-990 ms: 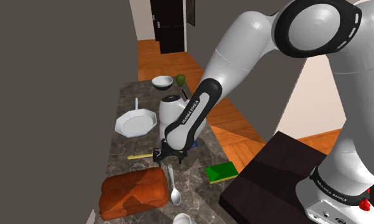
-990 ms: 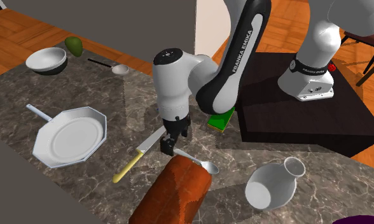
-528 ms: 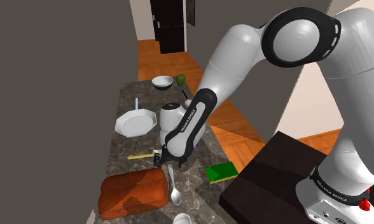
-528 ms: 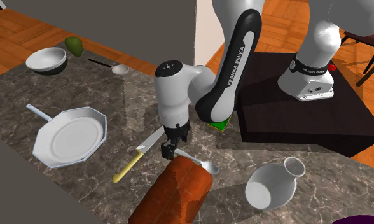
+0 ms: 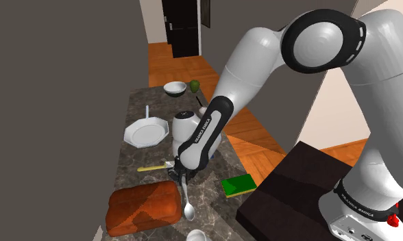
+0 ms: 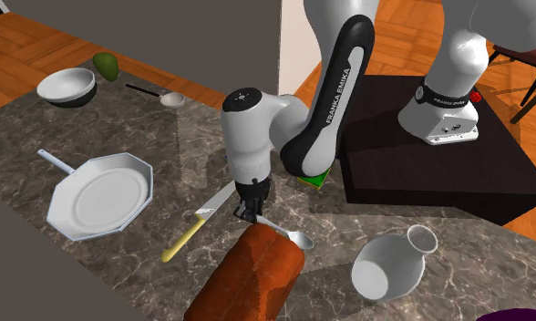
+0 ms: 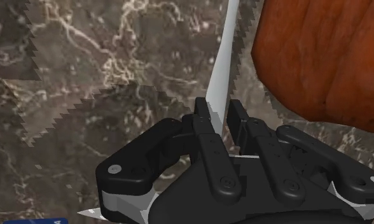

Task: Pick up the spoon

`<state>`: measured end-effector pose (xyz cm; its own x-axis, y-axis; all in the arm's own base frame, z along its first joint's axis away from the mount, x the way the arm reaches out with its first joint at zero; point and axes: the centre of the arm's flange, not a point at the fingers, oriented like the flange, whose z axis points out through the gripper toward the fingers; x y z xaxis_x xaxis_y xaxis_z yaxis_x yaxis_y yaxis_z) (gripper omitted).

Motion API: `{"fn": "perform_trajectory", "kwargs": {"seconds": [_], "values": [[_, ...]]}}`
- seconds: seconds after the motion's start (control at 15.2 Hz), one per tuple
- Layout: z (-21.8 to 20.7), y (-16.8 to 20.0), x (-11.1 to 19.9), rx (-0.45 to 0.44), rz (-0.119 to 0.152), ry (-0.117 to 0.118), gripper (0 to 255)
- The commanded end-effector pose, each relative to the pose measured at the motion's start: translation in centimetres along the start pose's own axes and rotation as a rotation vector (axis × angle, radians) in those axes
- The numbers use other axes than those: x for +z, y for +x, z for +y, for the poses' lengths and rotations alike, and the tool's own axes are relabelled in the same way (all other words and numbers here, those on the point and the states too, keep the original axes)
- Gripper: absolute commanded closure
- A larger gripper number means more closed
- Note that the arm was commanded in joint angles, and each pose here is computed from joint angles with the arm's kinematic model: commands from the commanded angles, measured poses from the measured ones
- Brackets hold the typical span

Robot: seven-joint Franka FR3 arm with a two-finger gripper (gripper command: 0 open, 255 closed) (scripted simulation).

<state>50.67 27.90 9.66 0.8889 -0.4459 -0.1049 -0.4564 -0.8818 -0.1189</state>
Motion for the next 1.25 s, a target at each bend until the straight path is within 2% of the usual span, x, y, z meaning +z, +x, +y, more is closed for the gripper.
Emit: {"fn": "perform_trajectory", "kwargs": {"seconds": [0.0, 1.06, 1.19], "values": [[0.0, 0.0, 0.0, 0.0, 0.0, 0.0, 255], [-0.9, -0.7, -7.8, 0.0, 0.0, 0.0, 255], [-0.9, -0.8, -7.9, 0.0, 0.0, 0.0, 255]]}}
